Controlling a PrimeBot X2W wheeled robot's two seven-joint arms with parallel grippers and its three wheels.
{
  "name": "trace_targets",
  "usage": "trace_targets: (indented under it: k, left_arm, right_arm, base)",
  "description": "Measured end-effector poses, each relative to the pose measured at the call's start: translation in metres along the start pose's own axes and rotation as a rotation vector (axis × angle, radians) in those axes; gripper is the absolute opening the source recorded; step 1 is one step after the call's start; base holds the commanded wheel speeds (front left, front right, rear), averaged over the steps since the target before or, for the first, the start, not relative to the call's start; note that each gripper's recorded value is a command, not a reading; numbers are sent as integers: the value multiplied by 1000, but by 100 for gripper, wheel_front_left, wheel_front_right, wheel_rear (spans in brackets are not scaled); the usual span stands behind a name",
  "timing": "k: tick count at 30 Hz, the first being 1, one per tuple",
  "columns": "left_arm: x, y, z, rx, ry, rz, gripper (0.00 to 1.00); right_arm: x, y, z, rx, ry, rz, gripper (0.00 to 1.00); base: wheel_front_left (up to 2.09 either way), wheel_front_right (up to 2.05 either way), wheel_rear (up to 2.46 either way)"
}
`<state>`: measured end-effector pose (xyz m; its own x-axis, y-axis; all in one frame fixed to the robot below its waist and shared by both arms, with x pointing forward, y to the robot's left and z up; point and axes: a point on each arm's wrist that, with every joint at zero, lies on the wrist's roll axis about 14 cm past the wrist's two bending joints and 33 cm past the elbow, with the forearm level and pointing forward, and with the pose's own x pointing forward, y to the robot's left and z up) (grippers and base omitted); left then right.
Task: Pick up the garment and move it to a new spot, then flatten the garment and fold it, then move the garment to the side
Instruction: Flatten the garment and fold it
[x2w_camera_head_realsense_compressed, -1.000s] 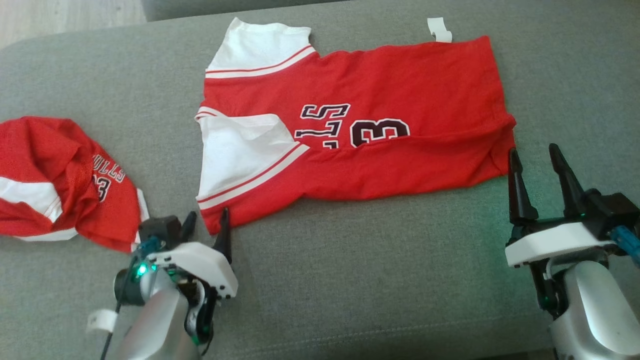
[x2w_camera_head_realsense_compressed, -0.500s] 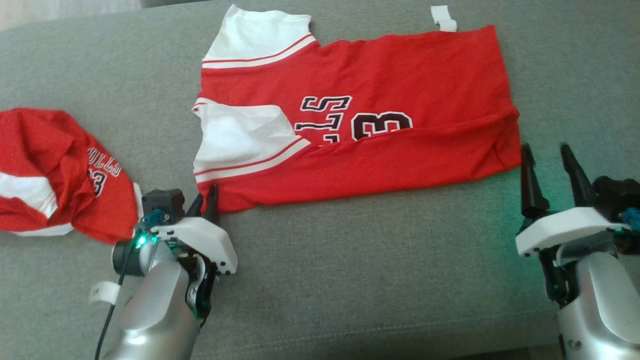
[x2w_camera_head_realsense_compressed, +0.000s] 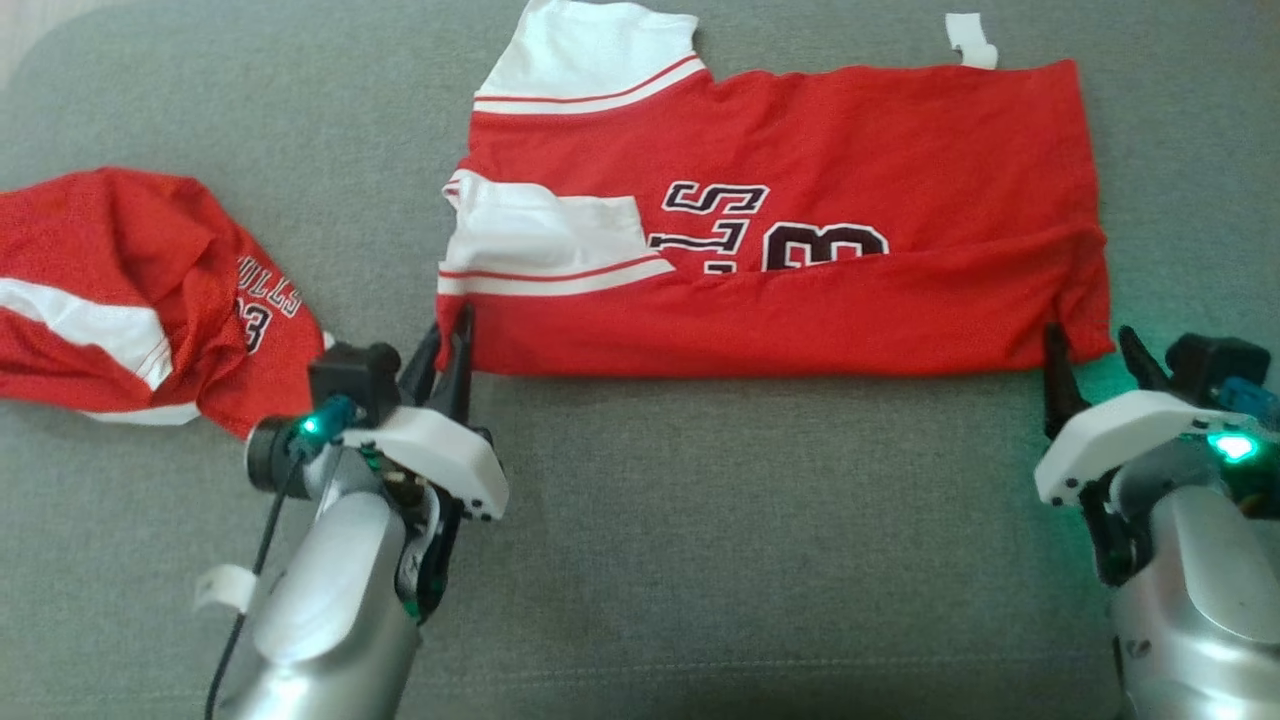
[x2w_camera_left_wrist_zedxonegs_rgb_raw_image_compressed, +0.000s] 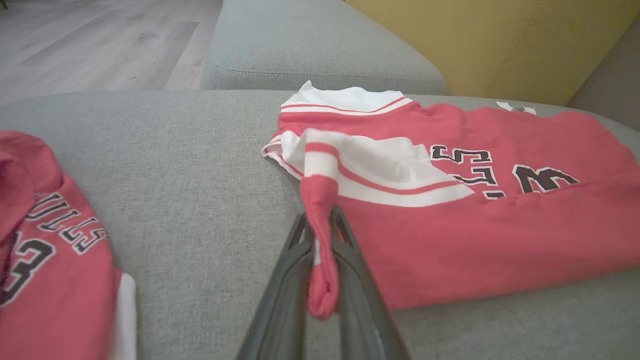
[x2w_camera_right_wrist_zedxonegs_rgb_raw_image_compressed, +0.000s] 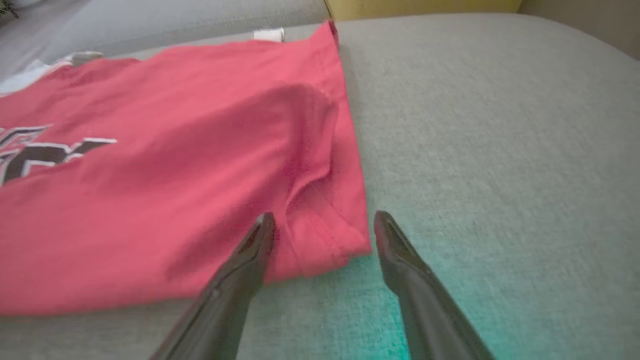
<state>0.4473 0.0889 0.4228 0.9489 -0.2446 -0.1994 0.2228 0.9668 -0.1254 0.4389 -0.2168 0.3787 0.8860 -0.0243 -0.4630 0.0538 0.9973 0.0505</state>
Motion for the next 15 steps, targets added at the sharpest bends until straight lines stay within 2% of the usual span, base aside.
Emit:
trace_targets:
  k: [5, 13, 14, 15]
  left_arm:
    - [-6, -5, -9, 4, 17, -19, 0]
    - [-6, -4, -11, 1, 22, -17, 0]
    - [-6, -4, -11, 0, 22, -17, 0]
    - [-5, -4, -12, 0, 23, -17, 0]
  right_arm:
    - [4, -16, -14, -10, 55, -55, 100]
    - [12, -14, -14, 20, 72, -64, 100]
    - [13, -13, -14, 21, 75, -63, 82]
    - [14, -13, -14, 21, 77, -61, 27]
  base:
    - [0, 0, 0]
    - [0, 0, 0]
    - [0, 0, 0]
    - [0, 0, 0]
